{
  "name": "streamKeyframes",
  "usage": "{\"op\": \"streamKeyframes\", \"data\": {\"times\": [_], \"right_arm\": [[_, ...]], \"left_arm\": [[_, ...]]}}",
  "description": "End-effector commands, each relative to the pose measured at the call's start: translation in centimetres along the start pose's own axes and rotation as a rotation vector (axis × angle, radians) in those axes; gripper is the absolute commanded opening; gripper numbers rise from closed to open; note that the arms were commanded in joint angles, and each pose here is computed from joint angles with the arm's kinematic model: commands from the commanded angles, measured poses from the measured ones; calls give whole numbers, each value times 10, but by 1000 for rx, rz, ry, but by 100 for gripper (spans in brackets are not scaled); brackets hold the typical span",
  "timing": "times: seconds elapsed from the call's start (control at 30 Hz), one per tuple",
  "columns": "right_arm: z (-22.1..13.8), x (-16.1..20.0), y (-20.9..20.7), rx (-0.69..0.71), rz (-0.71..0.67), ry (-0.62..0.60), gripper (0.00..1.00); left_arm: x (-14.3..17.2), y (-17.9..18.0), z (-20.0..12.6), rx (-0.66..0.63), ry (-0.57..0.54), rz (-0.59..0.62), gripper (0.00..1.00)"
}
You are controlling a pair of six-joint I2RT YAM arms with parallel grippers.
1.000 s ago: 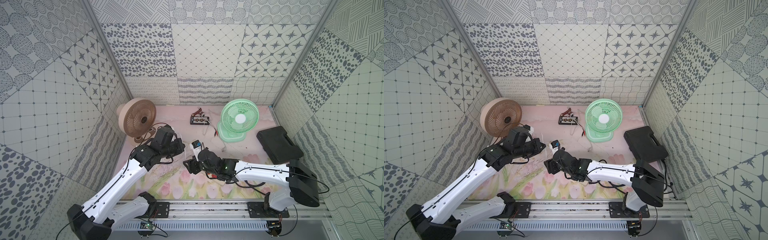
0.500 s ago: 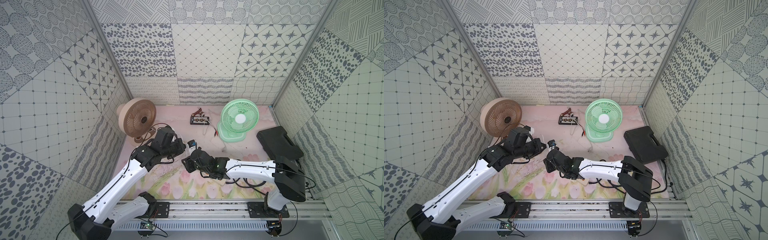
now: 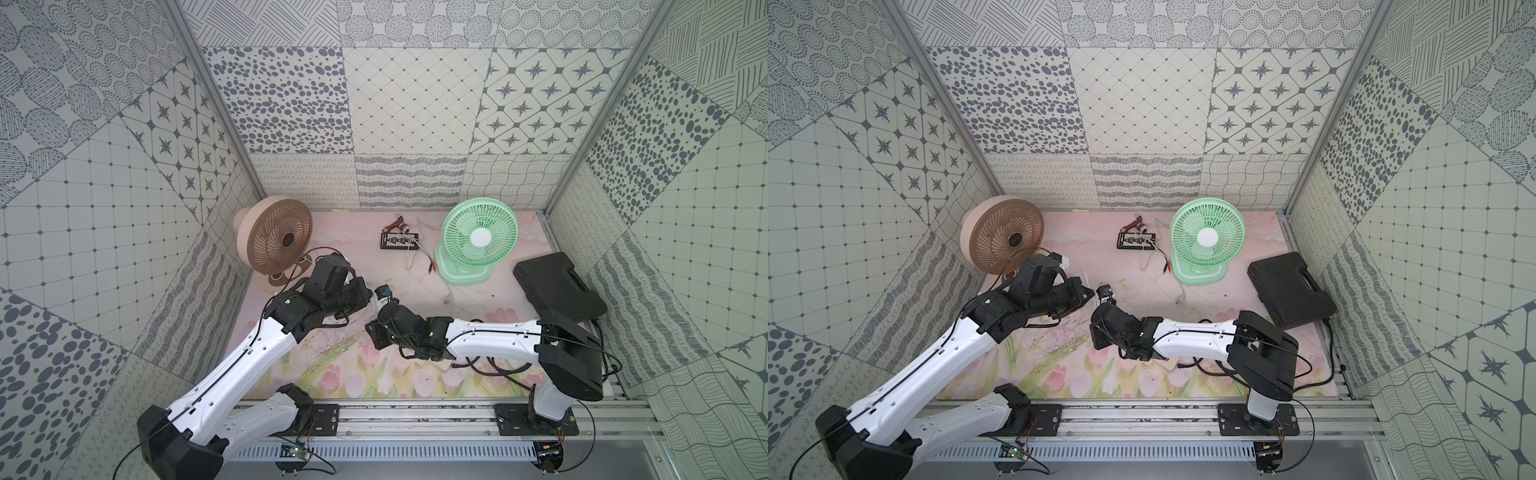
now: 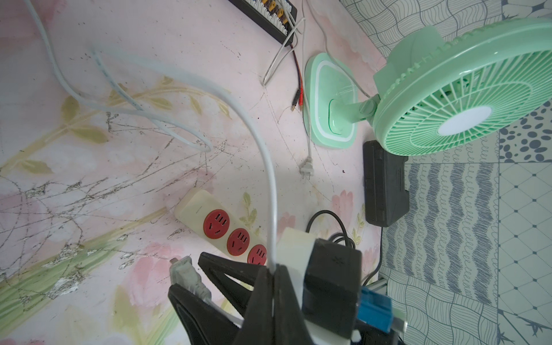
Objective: Plug the desk fan into the power strip
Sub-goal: Pick up the plug from the center of the board.
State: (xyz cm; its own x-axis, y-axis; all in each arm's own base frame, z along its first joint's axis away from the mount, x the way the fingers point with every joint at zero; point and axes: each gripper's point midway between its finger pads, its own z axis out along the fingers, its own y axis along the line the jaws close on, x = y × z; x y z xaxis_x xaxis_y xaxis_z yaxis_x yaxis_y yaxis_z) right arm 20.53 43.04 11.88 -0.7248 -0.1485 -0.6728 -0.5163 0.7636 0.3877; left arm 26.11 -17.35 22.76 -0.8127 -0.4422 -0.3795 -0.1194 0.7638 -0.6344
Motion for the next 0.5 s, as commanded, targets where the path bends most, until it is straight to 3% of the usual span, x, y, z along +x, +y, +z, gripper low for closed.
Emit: {"op": "streamKeyframes", "data": {"times": [0.0,0.17,0.23,0.3,0.33,0.47], "right_arm": [[2,-4,8,-12,9,-12,30],[4,-2,5,-1,6,-11,14],[4,-2,5,-1,1,-10,1],[2,-4,6,-8,-10,-15,0],[-1,-6,6,-9,-14,-20,0],[-13,-11,3,-27,-6,-26,0]], "left_arm": [[-6,-13,2,52,-19,13,0],[-5,-14,2,55,-15,14,0],[-5,-15,2,62,-13,13,0],[-3,-18,3,76,0,20,0],[-3,-19,3,77,3,22,4],[-1,-17,2,67,11,37,49]]}}
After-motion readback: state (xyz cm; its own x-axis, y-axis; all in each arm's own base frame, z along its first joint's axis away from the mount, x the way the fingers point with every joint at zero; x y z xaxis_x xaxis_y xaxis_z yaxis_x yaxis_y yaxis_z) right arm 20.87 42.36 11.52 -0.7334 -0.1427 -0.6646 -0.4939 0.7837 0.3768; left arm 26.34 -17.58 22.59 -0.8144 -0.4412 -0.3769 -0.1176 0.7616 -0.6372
